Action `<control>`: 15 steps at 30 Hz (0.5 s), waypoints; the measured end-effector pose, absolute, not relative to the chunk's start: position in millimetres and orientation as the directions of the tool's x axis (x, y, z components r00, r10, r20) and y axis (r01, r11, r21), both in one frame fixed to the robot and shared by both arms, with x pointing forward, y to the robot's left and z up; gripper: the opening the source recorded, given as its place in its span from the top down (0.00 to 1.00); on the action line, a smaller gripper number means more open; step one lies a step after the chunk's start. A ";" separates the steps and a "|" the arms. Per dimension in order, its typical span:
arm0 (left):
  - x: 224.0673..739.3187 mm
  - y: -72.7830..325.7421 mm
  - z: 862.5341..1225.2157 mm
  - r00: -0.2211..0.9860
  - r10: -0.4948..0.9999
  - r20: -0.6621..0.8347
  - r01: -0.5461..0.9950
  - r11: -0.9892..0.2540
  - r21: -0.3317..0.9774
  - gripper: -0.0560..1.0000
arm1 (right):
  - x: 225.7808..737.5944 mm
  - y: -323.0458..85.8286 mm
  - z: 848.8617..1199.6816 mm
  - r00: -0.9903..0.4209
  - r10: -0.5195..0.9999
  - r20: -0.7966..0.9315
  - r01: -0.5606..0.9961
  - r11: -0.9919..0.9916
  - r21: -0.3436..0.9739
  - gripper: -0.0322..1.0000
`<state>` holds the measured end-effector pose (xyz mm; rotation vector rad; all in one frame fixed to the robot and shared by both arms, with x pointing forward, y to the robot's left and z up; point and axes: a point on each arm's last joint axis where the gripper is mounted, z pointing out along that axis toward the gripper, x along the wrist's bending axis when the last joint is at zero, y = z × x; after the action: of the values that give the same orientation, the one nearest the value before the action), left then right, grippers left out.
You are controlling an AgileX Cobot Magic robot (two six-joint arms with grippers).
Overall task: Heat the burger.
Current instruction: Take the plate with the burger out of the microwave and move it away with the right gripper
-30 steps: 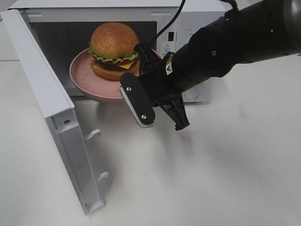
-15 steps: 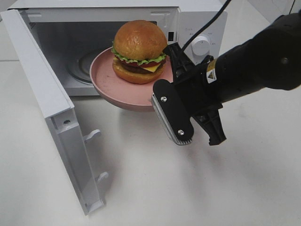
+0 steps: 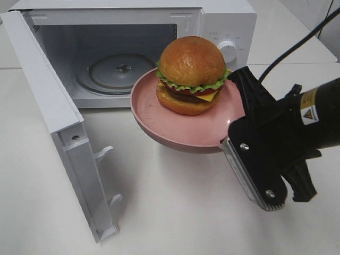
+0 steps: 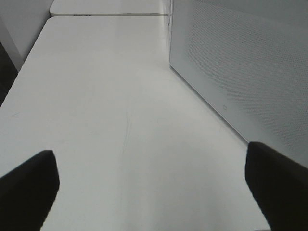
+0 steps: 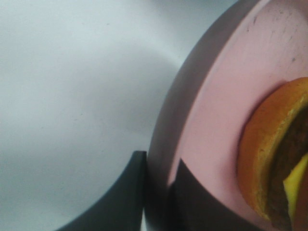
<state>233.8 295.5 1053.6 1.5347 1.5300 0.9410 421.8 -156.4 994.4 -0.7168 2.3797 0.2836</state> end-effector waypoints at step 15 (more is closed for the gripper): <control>233.8 295.5 1053.6 0.011 1.000 -0.012 0.440 0.006 0.898 0.01 | 376.5 -193.8 1003.5 -0.692 -0.371 -0.619 -0.509 0.859 0.054 0.85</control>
<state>233.8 295.5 1053.6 1.5347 1.5300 0.9410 376.5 -193.8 1003.5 -0.6363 2.4118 0.2938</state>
